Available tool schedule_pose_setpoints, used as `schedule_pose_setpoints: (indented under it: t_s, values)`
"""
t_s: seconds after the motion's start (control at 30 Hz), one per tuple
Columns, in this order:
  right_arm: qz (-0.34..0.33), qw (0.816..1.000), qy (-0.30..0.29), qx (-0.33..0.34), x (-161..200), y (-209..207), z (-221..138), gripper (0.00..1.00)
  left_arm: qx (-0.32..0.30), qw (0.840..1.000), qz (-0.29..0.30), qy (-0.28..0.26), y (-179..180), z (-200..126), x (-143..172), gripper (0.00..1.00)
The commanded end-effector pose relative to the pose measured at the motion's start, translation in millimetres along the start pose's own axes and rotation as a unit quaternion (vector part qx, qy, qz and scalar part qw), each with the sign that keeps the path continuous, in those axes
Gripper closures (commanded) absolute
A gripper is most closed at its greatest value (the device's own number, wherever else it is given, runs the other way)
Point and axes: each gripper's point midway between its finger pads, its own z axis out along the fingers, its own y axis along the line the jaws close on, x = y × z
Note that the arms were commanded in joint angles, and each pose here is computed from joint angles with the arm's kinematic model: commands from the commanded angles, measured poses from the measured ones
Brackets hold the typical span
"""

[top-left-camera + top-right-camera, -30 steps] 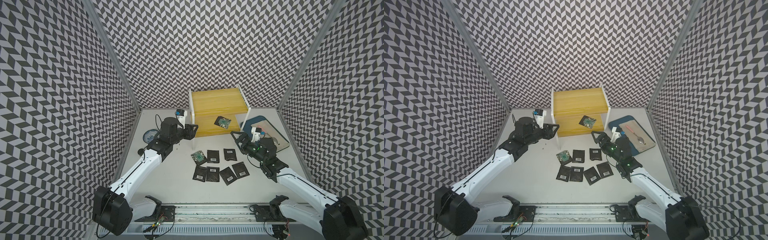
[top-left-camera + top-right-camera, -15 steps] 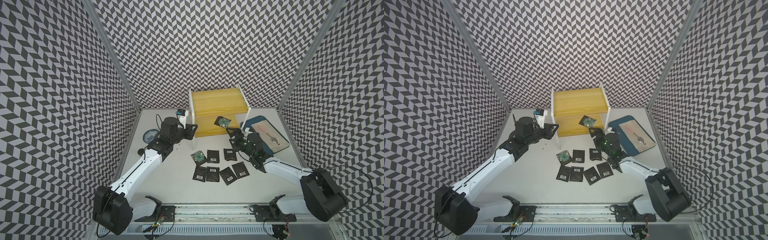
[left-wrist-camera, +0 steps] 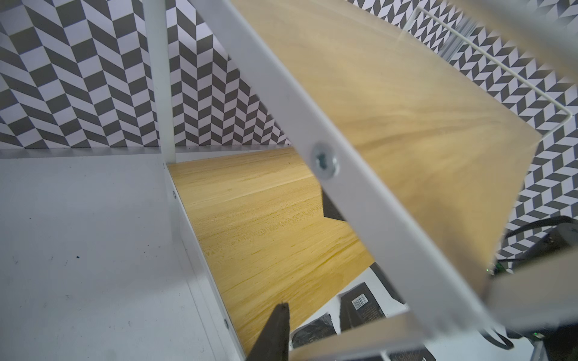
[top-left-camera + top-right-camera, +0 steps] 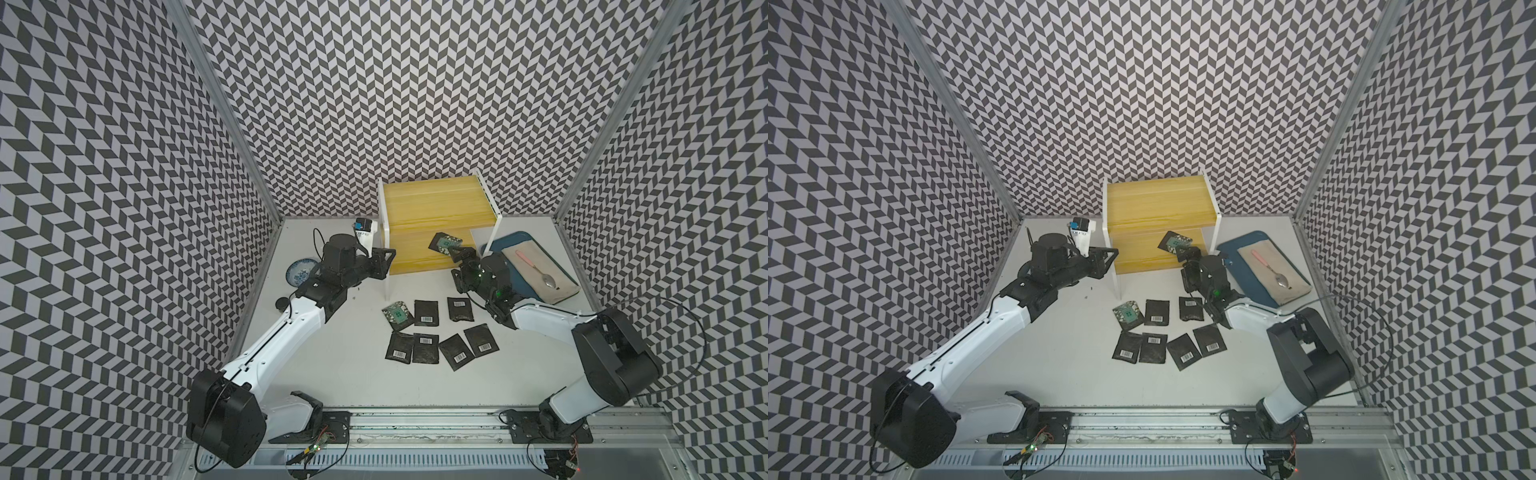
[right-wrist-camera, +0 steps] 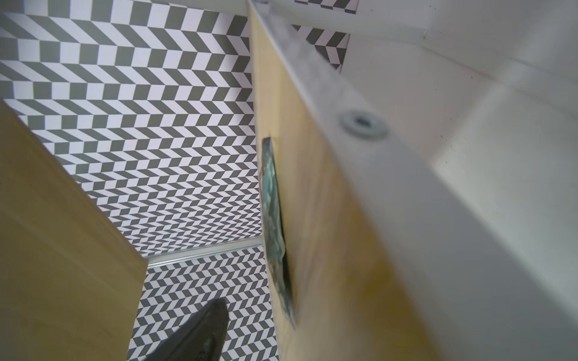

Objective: Remove the tea bags from the shelf
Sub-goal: Pick up the tea bag from the shelf.

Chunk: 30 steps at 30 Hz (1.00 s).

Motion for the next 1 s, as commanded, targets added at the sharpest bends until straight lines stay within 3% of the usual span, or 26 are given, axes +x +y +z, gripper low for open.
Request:
schedule_pose_setpoints:
  t_s: [0.0,0.33,0.7,0.97]
  values:
    - [0.014,1.000,-0.004,-0.018,1,11,9,0.08,0.025,0.999,0.004,-0.023,-15,-2,-19,0.69]
    - [0.026,1.000,-0.008,-0.005,0,6,24,0.09,0.027,0.999,0.003,-0.024,-16,-4,-18,0.70]
    - [0.045,0.998,-0.005,0.033,5,-31,28,0.22,0.030,0.999,0.003,-0.025,-17,-4,-18,0.70]
    - [0.030,0.999,0.002,0.029,9,-27,13,0.30,0.024,0.999,0.004,-0.028,-15,-5,-20,0.70]
